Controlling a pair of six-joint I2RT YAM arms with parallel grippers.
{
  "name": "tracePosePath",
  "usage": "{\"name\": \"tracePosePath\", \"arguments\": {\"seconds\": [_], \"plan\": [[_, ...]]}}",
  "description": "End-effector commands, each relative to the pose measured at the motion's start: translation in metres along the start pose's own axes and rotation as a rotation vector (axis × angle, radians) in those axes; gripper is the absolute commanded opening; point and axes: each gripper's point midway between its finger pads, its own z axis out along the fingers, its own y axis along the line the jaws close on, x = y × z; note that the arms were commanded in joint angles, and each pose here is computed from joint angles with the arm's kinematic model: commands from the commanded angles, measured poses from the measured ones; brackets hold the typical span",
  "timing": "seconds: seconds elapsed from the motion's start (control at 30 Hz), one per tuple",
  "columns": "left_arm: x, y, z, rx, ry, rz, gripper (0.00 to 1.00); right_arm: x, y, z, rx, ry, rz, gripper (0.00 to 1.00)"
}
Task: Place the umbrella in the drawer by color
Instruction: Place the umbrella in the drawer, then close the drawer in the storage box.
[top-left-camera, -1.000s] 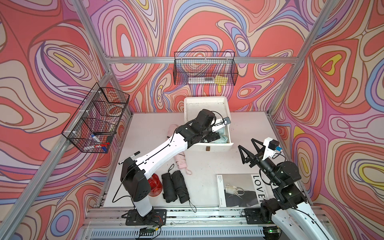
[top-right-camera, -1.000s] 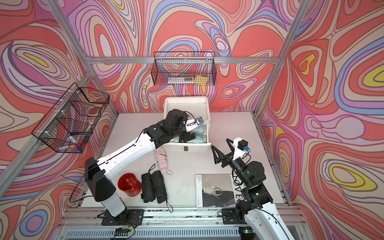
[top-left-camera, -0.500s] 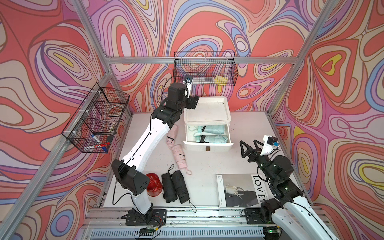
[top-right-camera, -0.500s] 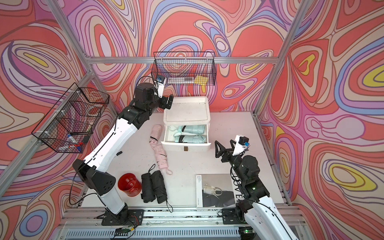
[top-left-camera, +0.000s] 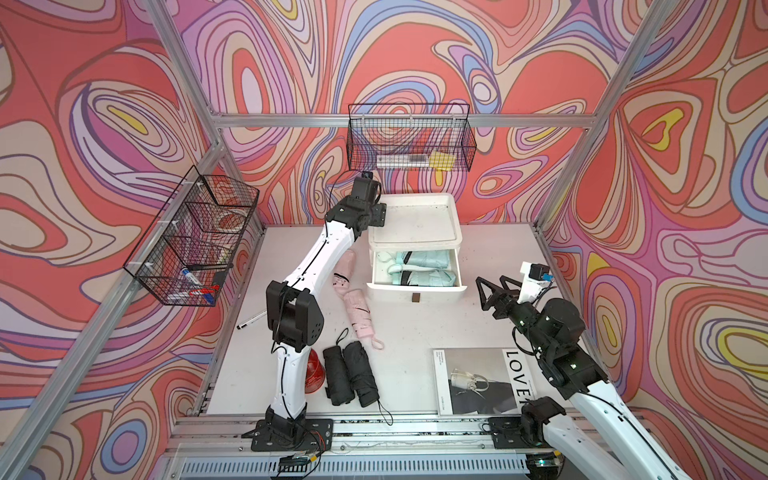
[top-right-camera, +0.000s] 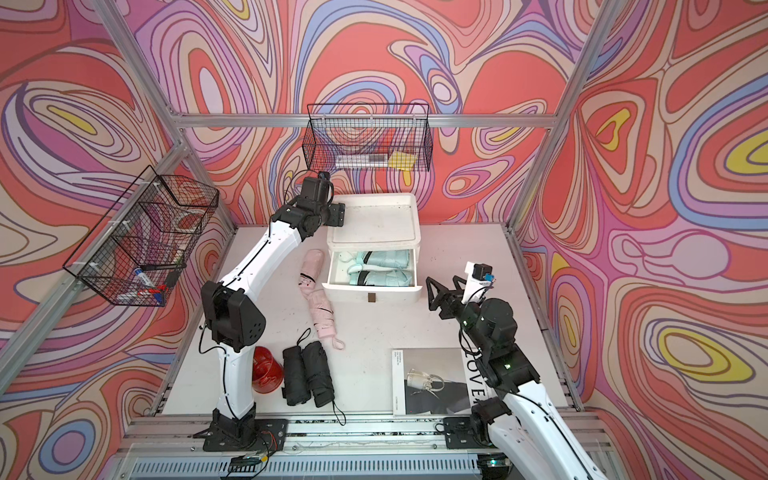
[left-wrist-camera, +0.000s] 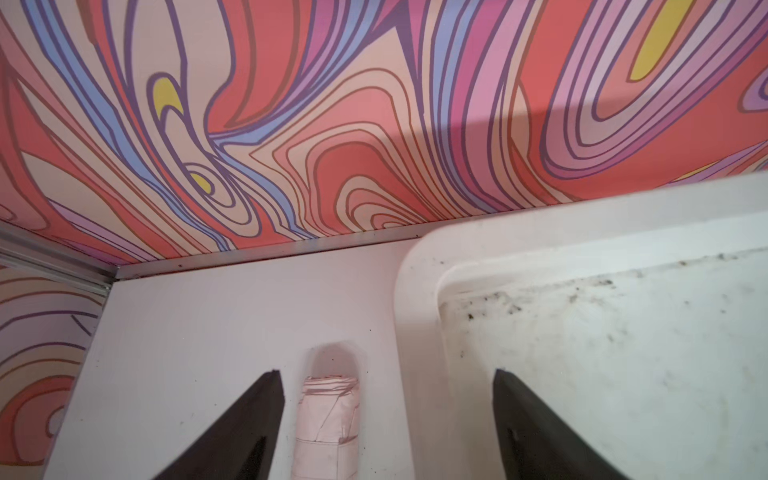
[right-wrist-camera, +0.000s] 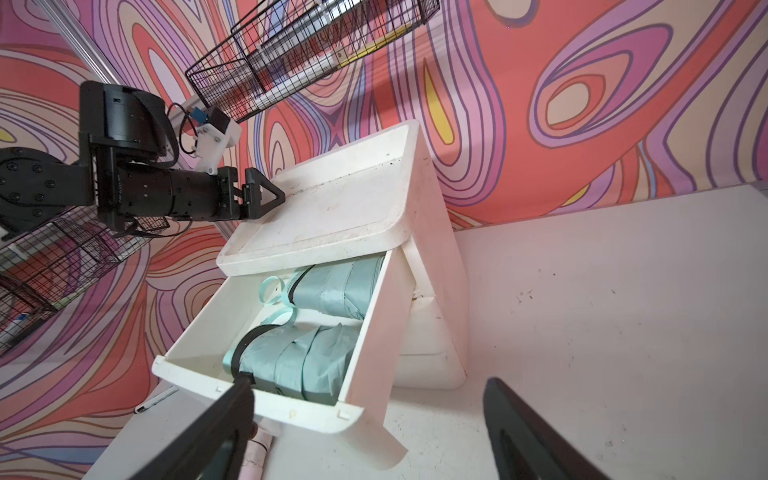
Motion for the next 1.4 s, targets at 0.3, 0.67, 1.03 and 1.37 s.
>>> {"name": "tracePosePath", "arguments": {"seconds": [0.3,0.67,1.03,1.37], "plan": [[0.033,-0.009,-0.005,0.007,0.146,-0.194,0.09,0.018,0.021,0.012,0.001,0.205,0.068,0.66],[0.103,0.032,-0.039,-0.286,0.399,-0.420,0.00,0.076,0.115,0.023,-0.047,0.335,-0.153,0.63],[0.129,0.023,-0.056,-0.215,0.483,-0.426,0.00,0.125,0.115,0.060,-0.004,0.343,-0.185,0.67],[0.140,-0.010,-0.058,-0.099,0.532,-0.382,0.00,0.091,0.126,0.085,-0.041,0.205,-0.213,0.68]]}}
